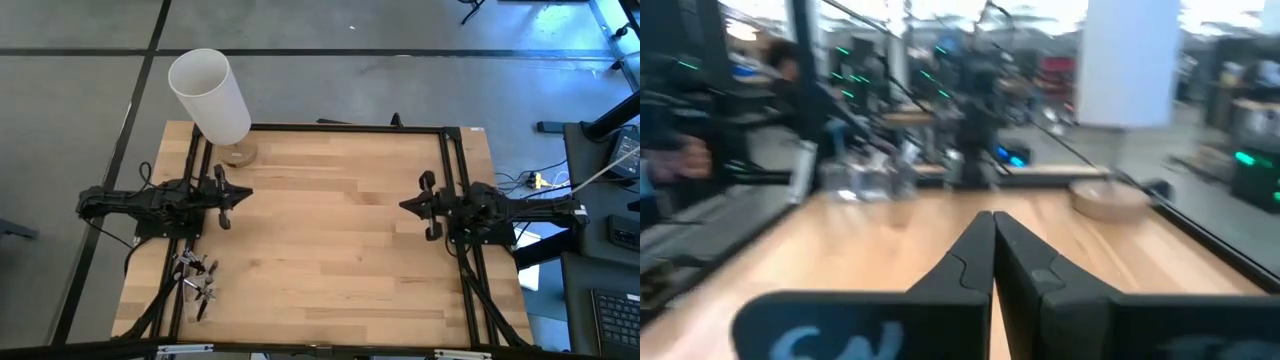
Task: Put items in baskets/containers
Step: Return to Home Position
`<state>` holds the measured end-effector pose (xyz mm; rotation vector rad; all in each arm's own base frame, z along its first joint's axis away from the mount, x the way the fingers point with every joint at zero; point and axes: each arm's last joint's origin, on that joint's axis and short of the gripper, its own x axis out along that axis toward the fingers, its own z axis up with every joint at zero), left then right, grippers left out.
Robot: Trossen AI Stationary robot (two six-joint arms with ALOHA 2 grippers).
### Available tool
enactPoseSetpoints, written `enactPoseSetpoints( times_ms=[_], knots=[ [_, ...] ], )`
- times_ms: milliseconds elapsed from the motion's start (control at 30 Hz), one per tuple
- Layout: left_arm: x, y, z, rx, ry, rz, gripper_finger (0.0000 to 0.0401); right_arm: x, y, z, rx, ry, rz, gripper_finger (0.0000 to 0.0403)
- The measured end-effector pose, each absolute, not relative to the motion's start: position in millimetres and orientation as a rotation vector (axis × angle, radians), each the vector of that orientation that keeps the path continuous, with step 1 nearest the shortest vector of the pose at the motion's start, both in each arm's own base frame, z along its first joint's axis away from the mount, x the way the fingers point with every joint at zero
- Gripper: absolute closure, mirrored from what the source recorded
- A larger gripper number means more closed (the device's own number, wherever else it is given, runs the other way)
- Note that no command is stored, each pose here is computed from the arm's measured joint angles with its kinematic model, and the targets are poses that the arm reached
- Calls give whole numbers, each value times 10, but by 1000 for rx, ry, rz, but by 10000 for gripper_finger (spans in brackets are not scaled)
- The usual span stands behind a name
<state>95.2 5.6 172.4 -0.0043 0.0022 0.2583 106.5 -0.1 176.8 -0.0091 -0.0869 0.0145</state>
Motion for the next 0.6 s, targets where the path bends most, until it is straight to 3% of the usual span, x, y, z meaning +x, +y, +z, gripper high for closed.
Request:
enactPoseSetpoints(
  times_ms=[267,600],
  knots=[
    [964,57,1711,-30,16,262,379,1062,-65,1648,-22,40,-209,394],
    [964,57,1718,-30,8,264,379,1060,-61,1607,6,79,-194,394]
  ],
)
